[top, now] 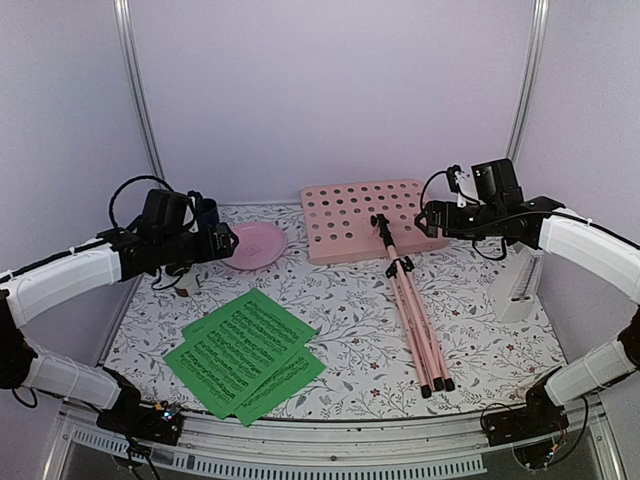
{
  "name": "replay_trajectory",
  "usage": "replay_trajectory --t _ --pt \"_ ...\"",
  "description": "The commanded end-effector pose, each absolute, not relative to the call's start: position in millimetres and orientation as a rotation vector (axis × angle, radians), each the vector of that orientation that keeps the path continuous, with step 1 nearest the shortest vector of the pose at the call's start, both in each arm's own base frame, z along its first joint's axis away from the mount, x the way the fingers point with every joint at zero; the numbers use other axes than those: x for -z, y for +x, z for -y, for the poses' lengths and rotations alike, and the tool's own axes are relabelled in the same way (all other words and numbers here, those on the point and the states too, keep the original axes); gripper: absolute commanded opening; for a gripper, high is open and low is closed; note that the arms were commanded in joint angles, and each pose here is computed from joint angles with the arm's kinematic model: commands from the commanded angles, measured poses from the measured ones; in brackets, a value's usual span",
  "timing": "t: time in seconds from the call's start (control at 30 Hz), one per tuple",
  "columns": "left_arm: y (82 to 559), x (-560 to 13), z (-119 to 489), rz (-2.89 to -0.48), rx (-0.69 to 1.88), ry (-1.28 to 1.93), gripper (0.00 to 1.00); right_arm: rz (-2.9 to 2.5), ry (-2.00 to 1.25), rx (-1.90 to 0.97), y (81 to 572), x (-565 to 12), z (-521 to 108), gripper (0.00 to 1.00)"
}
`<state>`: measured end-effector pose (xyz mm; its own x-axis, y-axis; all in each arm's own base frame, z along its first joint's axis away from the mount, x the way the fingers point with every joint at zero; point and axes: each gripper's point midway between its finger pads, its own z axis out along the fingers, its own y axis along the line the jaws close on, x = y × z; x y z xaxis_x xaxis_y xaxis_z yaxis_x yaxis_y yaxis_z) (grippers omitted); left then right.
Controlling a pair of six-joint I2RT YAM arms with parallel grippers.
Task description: Set up the instrument practice props
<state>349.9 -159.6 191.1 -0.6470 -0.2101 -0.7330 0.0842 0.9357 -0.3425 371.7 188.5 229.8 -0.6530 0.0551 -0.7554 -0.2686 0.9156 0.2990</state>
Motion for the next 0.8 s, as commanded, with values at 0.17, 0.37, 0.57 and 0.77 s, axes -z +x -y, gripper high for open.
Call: replay_trajectory --t 0.17,0.37,0.57,0.77 --pt "354 -184 145 -2.189 0.332 -0.161 0.99 -2.287 -0.142 -0.303 410 -236 -192 0.99" --pt "354 -173 154 -2.244 0.313 -0.049 0.99 -2.340 -0.261 -0.324 434 -229 -220 0.99" --pt "352 -176 158 -2.223 0.342 -0.016 0.99 -2.447 -0.350 -0.347 446 -193 -242 0.99" --pt "350 -173 156 -2.218 0.342 -0.031 0.99 -2.490 -0.362 -0.326 458 -164 -256 1.00"
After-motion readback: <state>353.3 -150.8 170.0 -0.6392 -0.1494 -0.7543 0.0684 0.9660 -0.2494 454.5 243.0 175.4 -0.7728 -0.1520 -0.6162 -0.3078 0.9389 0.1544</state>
